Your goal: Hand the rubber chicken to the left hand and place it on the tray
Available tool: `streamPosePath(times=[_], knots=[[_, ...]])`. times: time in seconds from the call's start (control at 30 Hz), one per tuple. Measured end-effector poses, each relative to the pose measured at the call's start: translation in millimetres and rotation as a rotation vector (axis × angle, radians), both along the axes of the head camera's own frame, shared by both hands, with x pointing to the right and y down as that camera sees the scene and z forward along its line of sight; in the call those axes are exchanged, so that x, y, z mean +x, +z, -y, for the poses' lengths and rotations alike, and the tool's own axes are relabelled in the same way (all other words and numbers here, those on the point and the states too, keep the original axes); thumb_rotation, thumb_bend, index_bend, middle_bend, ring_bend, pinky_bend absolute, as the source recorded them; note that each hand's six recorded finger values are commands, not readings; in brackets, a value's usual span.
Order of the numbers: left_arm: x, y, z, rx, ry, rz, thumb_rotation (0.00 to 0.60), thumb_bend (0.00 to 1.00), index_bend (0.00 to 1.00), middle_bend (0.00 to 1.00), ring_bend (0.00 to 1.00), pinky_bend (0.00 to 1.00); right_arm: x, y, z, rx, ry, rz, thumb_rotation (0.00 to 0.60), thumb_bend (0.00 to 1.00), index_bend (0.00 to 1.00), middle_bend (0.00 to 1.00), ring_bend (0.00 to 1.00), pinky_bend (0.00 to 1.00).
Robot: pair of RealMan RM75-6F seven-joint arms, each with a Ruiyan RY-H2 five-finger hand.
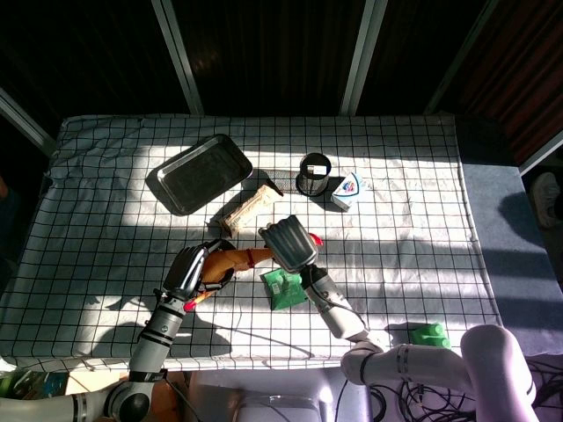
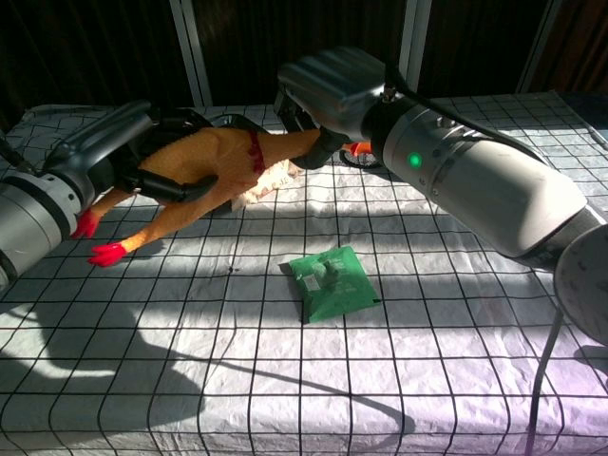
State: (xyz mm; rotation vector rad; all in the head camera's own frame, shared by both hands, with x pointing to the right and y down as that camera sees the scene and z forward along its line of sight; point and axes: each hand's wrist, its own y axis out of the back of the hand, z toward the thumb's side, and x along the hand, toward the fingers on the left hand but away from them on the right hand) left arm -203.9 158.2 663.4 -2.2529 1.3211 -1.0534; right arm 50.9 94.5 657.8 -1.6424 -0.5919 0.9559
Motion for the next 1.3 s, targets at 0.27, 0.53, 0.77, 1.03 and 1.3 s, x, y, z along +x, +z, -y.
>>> streamPosePath(times=[0.27, 0.53, 0.77, 1.03, 1.3], knots=[[3.3, 4.6, -5.2, -0.023, 0.044, 0.010, 0.600, 0.51, 0.33, 0.48, 0.42, 0.60, 1.4, 1.2, -0.1, -0.002, 0.001, -0.005, 0.600, 0.29, 0.90, 0.73, 0.93, 0.95], [1.8, 0.4, -5.2, -0.029, 0.124, -0.041, 0.600, 0.31, 0.00, 0.00, 0.00, 0.13, 10.2, 6.1, 2.3, -0.003, 0.013, -0.027, 0.600, 0.30, 0.90, 0.73, 0.93, 0.95], [-27.5, -15.2, 10.6, 0.059, 0.129, -0.023, 0.600, 0.29, 0.00, 0.00, 0.00, 0.08, 27.0, 17.4, 10.4, -0.004, 0.041, -0.067, 0.600, 0.30, 0.90, 0.73, 0.93, 0.95], [-81.5, -29.0, 24.6, 0.094, 0.081, 0.044, 0.600, 0.28, 0.00, 0.00, 0.00, 0.08, 42.3, 32.9, 26.1, -0.023, 0.100, -0.072, 0.600, 0.29, 0.90, 0.73, 0.93, 0.96], [-52.4, -14.3, 15.9, -0.062, 0.129, -0.091, 0.600, 0.27, 0.00, 0.00, 0.00, 0.08, 25.9, 33.9, 20.6, -0.023, 0.085, -0.034, 0.600, 0.29, 0.90, 0.73, 0.93, 0.96]])
